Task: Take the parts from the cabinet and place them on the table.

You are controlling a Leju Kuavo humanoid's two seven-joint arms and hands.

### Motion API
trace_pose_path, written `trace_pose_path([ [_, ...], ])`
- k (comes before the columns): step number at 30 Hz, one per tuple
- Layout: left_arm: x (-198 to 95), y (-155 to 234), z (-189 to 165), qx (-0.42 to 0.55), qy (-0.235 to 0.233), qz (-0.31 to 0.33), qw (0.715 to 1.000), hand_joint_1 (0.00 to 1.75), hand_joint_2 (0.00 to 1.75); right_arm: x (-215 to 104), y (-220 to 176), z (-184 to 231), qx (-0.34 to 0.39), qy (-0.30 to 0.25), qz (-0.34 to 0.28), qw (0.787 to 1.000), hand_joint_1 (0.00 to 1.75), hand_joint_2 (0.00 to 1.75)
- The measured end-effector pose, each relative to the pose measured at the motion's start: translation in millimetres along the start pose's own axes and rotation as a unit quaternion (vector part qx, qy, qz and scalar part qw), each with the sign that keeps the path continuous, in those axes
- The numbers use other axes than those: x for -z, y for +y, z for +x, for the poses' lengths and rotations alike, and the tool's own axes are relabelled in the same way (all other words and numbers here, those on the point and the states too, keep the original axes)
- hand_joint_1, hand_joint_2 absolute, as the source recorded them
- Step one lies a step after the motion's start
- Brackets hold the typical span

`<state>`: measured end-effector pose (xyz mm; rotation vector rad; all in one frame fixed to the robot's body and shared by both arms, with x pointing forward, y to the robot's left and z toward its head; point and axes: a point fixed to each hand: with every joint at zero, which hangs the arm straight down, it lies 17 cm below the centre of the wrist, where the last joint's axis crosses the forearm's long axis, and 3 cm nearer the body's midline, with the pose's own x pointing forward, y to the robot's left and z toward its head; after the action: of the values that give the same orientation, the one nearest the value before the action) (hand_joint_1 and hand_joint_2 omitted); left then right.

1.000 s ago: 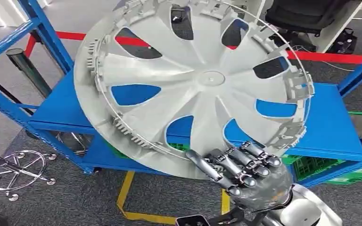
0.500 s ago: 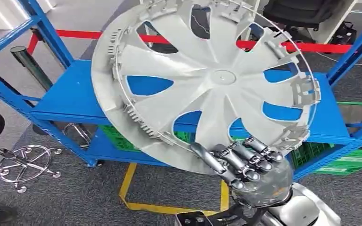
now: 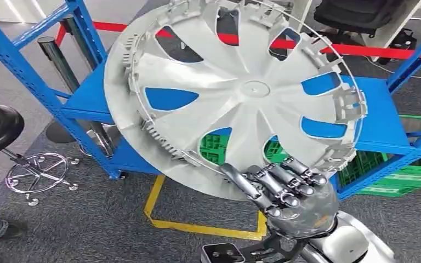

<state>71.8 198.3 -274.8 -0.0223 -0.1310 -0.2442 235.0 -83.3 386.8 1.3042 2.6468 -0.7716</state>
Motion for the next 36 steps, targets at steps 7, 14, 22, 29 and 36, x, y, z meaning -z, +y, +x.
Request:
trace_pose_path([
  [7, -0.5, -2.8, -1.3, 0.011, 0.004, -0.007, 1.0, 0.0, 0.0, -1.2, 1.6, 3.1, 0.0, -0.008, 0.003, 1.0, 1.75, 1.75],
  [14, -0.6, -3.6, -2.7, 0.022, 0.004, -0.008, 1.0, 0.0, 0.0, -5.2, 3.0, 3.5, -0.004, -0.015, 0.009, 1.0, 1.75, 1.75],
  [22, -1.0, -4.3, 9.8, 0.044, -0.009, -0.009, 0.999, 0.0, 0.0, -15.8, 2.2, 3.5, -0.011, -0.018, 0.024, 1.0, 1.75, 1.75],
  [29, -2.3, -13.4, 17.8, 0.055, -0.018, -0.015, 0.998, 0.0, 0.0, -19.2, -0.2, 2.0, -0.014, -0.013, 0.027, 0.999, 1.75, 1.75],
  [36, -2.8, -16.7, 21.0, 0.068, -0.023, -0.017, 0.997, 0.0, 0.0, -20.8, 0.2, 2.9, -0.011, -0.008, 0.03, 0.999, 1.75, 1.75],
])
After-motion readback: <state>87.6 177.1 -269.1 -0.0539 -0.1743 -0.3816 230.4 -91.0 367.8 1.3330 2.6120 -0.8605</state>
